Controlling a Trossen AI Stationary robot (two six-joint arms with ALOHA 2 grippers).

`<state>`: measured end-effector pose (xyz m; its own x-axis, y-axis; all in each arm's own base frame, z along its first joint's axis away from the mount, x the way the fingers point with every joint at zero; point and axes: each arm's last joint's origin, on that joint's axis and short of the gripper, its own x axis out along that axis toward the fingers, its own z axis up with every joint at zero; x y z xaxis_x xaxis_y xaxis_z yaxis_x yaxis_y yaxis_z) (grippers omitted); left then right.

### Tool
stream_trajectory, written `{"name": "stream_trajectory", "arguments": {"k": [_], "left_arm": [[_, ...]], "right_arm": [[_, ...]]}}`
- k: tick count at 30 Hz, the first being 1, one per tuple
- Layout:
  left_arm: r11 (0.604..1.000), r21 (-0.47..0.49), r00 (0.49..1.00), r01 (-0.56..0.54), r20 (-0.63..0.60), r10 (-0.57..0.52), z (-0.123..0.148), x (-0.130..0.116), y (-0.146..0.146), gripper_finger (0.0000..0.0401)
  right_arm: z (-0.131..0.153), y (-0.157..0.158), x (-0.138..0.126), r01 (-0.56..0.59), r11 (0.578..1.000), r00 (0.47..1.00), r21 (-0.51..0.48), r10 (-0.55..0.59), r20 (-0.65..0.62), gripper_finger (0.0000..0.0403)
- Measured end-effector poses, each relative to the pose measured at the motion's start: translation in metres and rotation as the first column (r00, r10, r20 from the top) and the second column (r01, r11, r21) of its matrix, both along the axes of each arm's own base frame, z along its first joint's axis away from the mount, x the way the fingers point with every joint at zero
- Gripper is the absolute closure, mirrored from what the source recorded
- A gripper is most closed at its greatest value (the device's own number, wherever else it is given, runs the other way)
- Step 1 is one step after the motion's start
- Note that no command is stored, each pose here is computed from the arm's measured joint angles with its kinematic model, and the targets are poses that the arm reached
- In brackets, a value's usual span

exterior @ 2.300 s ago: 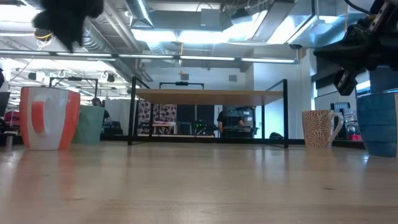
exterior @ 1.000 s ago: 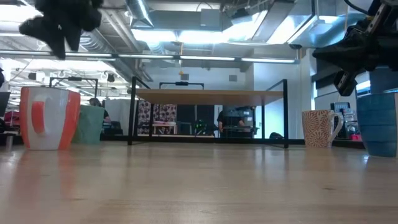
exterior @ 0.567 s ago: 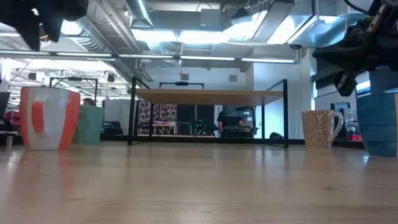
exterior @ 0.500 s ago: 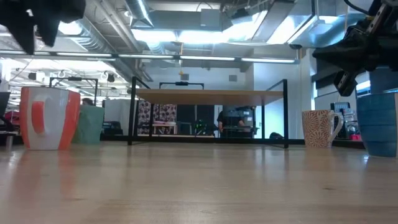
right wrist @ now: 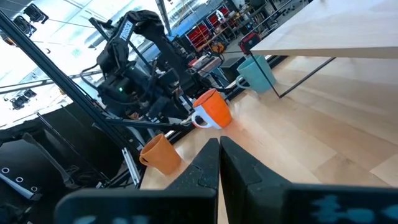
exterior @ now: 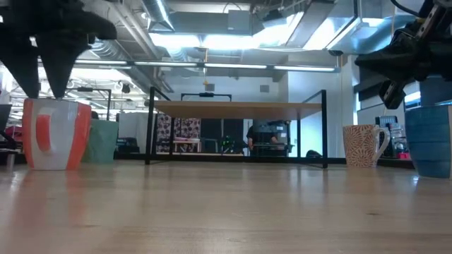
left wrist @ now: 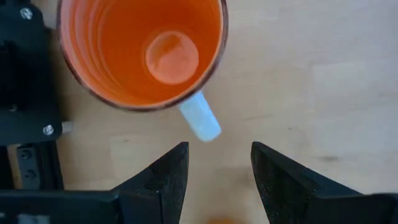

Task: Place coffee mugs
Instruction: Put the top orange mug on the shelf

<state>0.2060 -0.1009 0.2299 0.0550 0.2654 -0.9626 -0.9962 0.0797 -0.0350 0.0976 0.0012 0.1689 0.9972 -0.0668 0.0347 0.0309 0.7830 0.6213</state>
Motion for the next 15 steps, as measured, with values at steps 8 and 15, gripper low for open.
{"name": "stream_trajectory", "arguments": {"k": [8,15], "left_arm": [[0.998,0.059,0.998,-0.034,-0.053,0.037,-0.017,0.008,-0.003,0.0232],[0.993,0.11,0.993,-0.035,-0.11,0.048,-0.028,0.011,-0.005,0.0232]], "right_arm": [[0.0,0.0,0.0,0.001,1.0,1.0,-0.021,-0.001,-0.002,0.0402],[0.0,0.0,0.0,0.001,1.0,1.0,-0.021,-0.001,-0.002,0.0402]]}}
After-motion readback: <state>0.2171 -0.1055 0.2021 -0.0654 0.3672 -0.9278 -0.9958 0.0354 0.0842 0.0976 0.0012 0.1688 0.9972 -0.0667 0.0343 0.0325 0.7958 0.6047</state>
